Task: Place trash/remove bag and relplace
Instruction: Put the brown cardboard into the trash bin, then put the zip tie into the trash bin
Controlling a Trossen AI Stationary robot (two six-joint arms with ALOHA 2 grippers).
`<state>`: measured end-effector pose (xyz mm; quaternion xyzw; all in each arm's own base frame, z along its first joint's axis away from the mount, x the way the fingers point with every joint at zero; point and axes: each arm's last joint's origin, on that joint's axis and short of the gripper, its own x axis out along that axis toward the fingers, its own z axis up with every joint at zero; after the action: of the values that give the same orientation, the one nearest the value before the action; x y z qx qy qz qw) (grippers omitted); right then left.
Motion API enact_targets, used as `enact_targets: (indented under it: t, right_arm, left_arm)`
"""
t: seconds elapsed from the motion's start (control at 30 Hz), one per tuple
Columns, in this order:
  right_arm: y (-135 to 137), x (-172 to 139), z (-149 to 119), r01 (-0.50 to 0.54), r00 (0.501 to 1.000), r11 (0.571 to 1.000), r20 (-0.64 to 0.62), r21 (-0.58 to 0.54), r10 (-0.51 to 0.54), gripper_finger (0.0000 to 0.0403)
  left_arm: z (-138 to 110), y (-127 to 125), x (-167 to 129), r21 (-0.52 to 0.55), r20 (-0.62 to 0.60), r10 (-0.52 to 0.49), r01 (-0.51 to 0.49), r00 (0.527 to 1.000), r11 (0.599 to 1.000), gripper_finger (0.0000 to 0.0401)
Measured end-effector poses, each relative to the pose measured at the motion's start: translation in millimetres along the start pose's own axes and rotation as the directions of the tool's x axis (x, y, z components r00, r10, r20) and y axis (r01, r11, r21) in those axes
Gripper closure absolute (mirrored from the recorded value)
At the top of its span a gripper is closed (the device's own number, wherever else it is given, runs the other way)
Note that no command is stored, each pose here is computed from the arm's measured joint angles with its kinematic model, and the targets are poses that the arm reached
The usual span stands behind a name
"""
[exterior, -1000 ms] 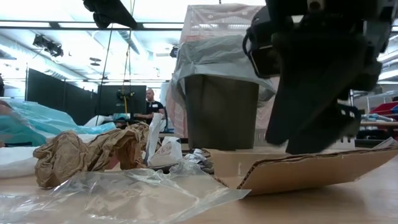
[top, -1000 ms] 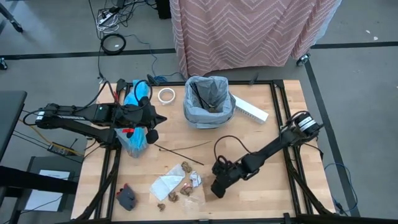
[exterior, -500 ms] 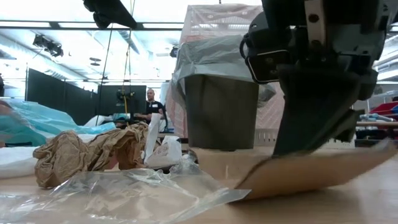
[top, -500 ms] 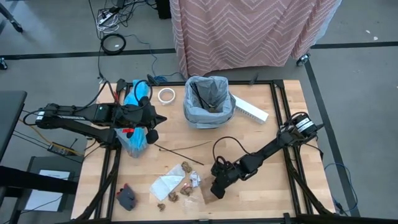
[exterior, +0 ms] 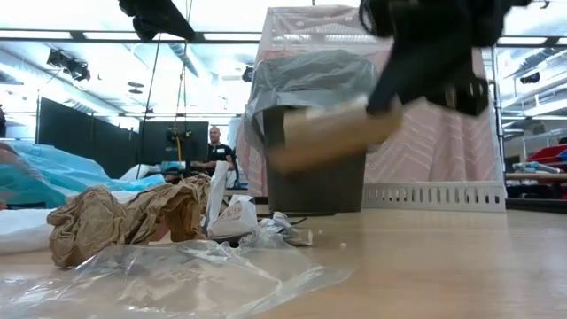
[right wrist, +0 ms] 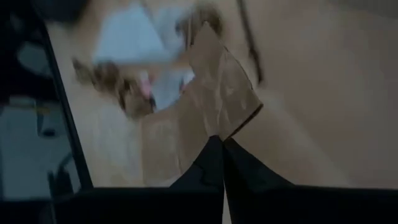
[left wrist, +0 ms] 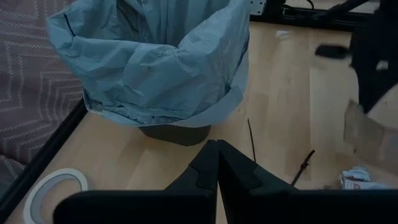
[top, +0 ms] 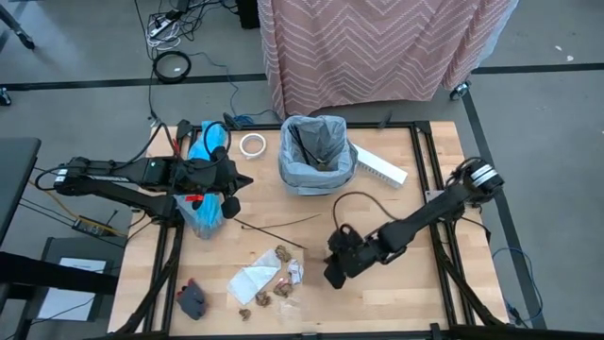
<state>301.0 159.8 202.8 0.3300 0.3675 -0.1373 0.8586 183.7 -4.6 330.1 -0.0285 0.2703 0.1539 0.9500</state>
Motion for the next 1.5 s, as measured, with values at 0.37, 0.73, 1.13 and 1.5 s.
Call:
enact_targets:
  t: [0.37,0.73,1.13,1.5]
  right_arm:
    - [-10,-98,95,0.142,0.911,0.984,0.402,-0.107,-0.088,0.0403]
    - [-87,-155,204,0.445,0.750,0.888,0.592,-0.119,-0.296,0.0403]
    - [-119,-142,220,0.338,0.885,0.911,0.408,-0.234,-0.224,0.0309]
    - [-57,-203,201,0.051,0.921,0.936,0.379,-0.348,0.091,0.0151]
  left_arm:
    - [0,0,0,0.000,0.004,0.006,-0.006,1.000,1.000,0.0386]
    - [1,1,0,-0.001,0.009,0.021,-0.021,1.000,1.000,0.0386]
    - [0,1,0,0.000,0.008,0.025,-0.025,1.000,1.000,0.0386]
    - [-9,-17,13,0.121,-0.118,-0.283,0.297,0.952,0.947,0.0386]
